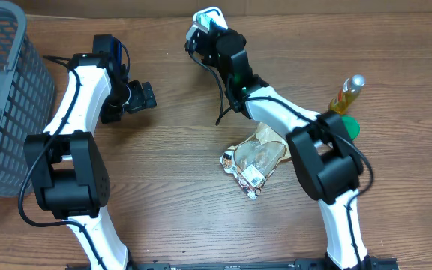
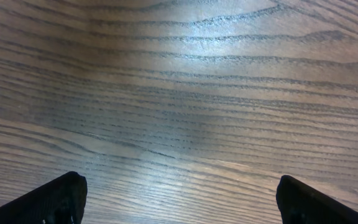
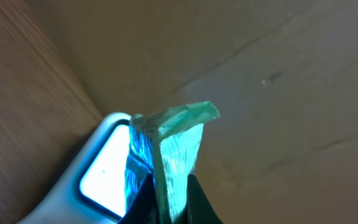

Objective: Scan the item barcode
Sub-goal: 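Carry the teal packet up to the white scanner and hold it there, then lower the teal packet onto the table and release it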

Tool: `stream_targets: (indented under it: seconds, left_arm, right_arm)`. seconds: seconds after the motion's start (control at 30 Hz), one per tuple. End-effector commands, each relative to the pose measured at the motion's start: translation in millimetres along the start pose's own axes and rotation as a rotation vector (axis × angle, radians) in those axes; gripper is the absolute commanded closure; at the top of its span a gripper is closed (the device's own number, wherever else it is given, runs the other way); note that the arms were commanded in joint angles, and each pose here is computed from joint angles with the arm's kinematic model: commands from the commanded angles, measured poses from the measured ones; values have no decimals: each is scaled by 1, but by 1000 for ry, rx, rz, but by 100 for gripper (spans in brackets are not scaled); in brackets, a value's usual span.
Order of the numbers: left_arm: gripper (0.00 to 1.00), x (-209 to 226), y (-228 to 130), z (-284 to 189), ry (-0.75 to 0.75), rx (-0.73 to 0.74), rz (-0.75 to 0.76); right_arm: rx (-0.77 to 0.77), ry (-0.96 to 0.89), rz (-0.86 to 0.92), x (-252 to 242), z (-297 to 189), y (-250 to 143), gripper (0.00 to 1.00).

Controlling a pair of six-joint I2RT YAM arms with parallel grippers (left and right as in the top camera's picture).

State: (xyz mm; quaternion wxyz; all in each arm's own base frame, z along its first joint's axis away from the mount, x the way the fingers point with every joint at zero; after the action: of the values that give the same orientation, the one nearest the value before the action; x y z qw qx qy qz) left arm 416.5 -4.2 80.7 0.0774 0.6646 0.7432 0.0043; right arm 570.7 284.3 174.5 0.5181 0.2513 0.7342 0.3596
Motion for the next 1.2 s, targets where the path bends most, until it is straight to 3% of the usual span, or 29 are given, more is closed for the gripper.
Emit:
stream_targets:
  seconds: [0.0,0.13,0.3,0.43,0.57,0.73,0.87,0.9,1.17]
  left_arm:
    - [0,-1,3,-3,5,-12,0]
    - [1,-1,3,-3,5,-12,0]
    - [0,-1,3,-3,5,-12,0]
    - [0,-1,3,-3,5,-12,0]
    - [0,-1,3,-3,5,-12,0]
    - [1,-1,3,-3,5,-12,0]
    - [0,-1,3,-3,5,-12,0]
    - [1,-1,3,-3,5,-12,0]
    - [0,-1,3,-3,5,-12,0]
  right_arm:
    - [-129,40,342,-51,-53,89,96]
    - [10,170,587,-55,-89,91,96]
    - [338,428,818,-22,-141,57,96]
    - [643,676,901,20,-187,19,96]
    - [886,715,907,41,-219,-19,96]
    - [953,658,880,46,-223,-45,75]
    - [930,489,811,31,-207,-62,5]
    - [922,468,804,28,-204,-63,0]
    - [899,447,799,28,-198,-67,0]
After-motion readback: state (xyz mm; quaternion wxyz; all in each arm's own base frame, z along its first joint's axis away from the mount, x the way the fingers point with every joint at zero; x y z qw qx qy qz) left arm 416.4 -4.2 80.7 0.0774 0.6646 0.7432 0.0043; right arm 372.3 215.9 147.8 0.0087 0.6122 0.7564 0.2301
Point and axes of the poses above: each gripper's point midway between its finger pads, its own z axis out along the fingers, its own x axis along the line the jaws close on, y = z × x, the point moved 2 cm from there along -z, back along the fingers, and after that the axes turned 13 degrees about z, right-handed, at the moved point
